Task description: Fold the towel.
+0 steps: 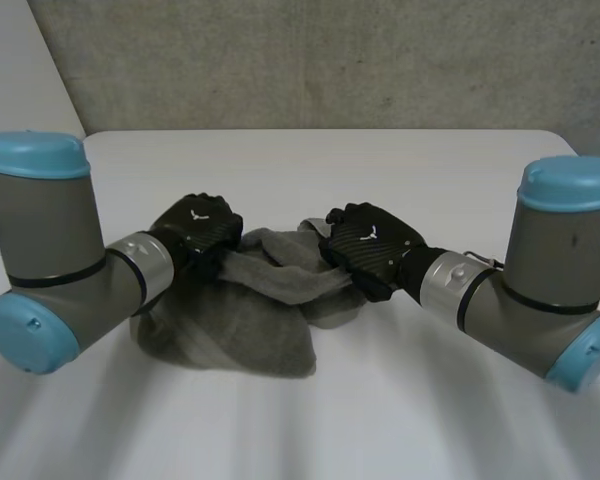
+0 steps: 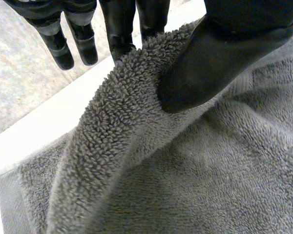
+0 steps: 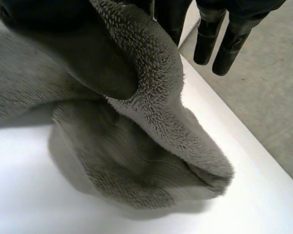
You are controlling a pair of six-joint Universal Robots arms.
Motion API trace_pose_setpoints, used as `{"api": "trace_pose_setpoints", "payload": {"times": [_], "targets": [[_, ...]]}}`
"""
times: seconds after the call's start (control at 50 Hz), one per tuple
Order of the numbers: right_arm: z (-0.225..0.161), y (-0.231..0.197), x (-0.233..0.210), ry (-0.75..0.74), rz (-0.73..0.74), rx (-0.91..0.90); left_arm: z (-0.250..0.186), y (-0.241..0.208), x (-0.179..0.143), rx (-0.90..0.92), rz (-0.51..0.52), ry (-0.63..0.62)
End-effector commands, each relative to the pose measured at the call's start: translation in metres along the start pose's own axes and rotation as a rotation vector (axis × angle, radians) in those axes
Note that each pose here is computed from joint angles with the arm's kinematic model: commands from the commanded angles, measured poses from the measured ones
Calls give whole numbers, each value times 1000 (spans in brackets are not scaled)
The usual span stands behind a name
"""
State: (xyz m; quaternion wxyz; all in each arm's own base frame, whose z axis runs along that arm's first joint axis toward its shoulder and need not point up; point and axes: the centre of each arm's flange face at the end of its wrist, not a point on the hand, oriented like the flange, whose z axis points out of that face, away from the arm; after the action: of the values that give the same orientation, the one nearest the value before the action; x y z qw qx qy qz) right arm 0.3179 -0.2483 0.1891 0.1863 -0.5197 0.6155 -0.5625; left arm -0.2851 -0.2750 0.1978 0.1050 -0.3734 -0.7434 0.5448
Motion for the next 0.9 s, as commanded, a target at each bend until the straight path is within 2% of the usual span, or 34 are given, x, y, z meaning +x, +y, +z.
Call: {"api": "trace_pose_setpoints", "payload": {"times": [0.02,0.06,0.08,0.1,0.14,0.16,0.18,0.2,0.22,0.24,0.26,0.3,0.32,0.36,0.4,0.42,0.46,0.48,0.5,0.52,0.54,0.56,0.58,0.62,0.64,0.72,0.74,0.82,0.9], "targets": [[14,-13,14,-34,-18,47,14,-6,-12,35,15,-44],[23,-20,27,-1,-39,74,28,-8,-21,66,22,-87],[31,-34,41,49,-71,112,39,-16,-31,117,33,-150],[31,-34,41,50,-71,113,39,-16,-31,117,33,-151],[32,-82,79,231,-148,218,45,-52,-57,279,50,-313],[32,-83,79,232,-148,219,45,-52,-57,280,50,-314],[24,-113,98,344,-167,289,39,-74,-67,378,58,-381],[24,-114,98,345,-168,290,24,-104,-75,506,68,-434],[9,-151,115,452,-169,403,24,-104,-75,507,68,-435],[-12,-187,128,543,-152,537,0,-137,-83,650,83,-485],[-13,-187,128,544,-151,538,0,-137,-83,651,83,-486],[-50,-224,137,585,-82,747,-48,-177,-89,868,97,-556],[-50,-224,137,585,-82,748,-48,-178,-89,869,97,-557],[-59,-227,133,555,-55,787,-75,-184,-83,964,100,-560],[-59,-202,118,432,-19,727,-77,-173,-76,936,104,-534],[-59,-202,118,432,-19,726,-77,-173,-76,936,104,-534],[-45,-155,86,266,30,579,-65,-127,-62,779,93,-462],[-45,-154,85,265,30,579,-65,-127,-62,778,93,-462],[-39,-125,67,188,67,485,-58,-100,-57,684,87,-428],[-39,-125,67,187,67,484,-54,-72,-51,591,76,-397],[-37,-100,50,136,89,402,-54,-72,-51,590,75,-396],[-35,-76,36,108,95,325,-51,-46,-42,506,65,-360],[-35,-76,35,108,95,324,-51,-46,-42,505,64,-360],[-39,-37,11,78,46,196,-50,-5,-31,376,51,-313],[-39,-36,11,77,46,195,-50,-5,-31,375,51,-313],[-49,8,-12,43,-19,49,-46,45,-23,203,50,-281],[-49,8,-12,43,-19,49,-44,57,-21,150,61,-271],[-53,37,-34,-49,-10,-82,-43,75,-18,58,91,-253],[-54,41,-36,-82,-15,-128,-40,87,-17,-14,107,-235]]}}
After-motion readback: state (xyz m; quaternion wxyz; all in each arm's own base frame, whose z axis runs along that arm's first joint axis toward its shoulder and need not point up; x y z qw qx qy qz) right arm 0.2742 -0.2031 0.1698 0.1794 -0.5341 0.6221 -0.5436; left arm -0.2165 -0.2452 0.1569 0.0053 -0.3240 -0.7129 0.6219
